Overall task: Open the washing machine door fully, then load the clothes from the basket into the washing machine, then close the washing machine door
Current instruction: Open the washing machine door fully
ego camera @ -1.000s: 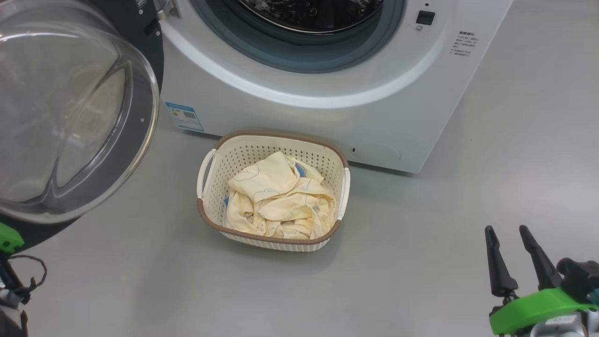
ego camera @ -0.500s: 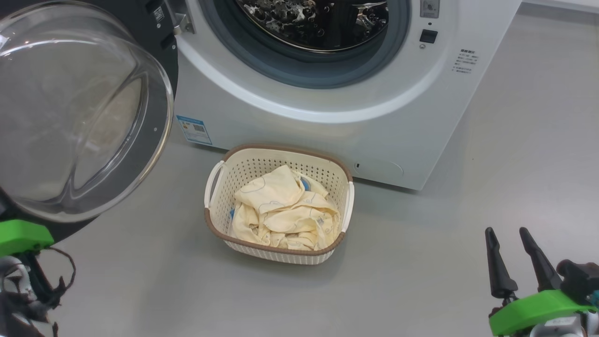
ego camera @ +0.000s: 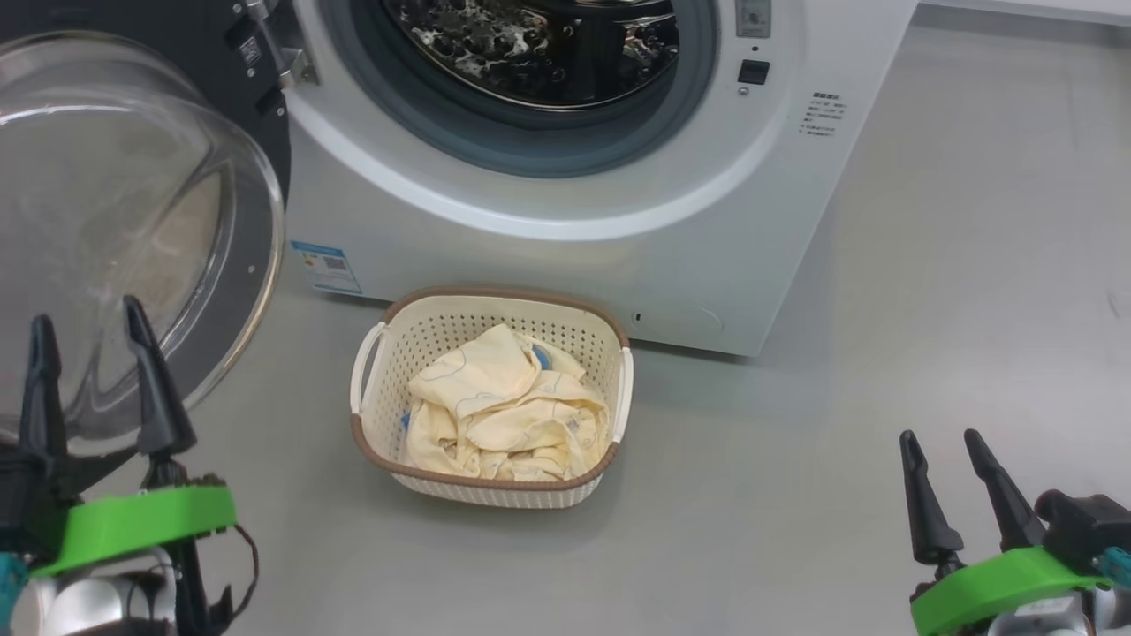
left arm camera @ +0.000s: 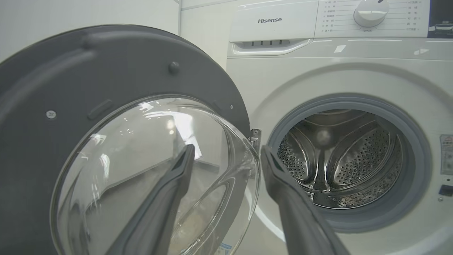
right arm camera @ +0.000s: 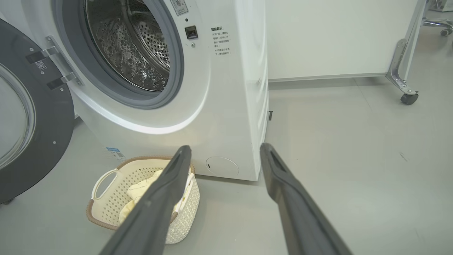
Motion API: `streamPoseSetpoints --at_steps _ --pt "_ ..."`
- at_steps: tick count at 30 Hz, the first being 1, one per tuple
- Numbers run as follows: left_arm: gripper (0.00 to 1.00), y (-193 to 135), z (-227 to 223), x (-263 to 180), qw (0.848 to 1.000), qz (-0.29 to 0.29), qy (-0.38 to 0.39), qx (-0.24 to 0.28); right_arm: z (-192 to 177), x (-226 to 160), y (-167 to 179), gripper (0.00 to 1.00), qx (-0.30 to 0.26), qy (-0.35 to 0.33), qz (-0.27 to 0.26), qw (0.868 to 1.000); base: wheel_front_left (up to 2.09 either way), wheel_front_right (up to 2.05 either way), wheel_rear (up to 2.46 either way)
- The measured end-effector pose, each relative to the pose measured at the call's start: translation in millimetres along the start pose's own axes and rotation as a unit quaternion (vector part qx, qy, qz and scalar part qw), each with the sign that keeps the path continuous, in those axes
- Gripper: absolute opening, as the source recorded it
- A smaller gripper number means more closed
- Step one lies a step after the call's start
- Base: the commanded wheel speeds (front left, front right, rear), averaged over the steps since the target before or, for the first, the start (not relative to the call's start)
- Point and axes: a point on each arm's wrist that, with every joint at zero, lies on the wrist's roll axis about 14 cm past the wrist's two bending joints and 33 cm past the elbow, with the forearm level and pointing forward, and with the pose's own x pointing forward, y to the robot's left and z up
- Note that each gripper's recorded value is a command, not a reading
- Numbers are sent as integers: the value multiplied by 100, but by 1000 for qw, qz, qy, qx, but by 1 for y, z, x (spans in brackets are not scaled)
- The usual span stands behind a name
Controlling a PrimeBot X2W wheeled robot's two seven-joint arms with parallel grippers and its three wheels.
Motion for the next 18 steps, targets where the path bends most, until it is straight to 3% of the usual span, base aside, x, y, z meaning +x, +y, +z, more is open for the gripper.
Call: streamPoseSetpoints --at_steps 9,18 --pt "100 -42 -39 -22 995 -70 61 -26 9 -24 -26 100 1 -16 -51 999 0 0 0" --pt "100 -60 -63 -45 988 -104 107 -35 20 -47 -48 100 -2 -35 -92 995 0 0 0"
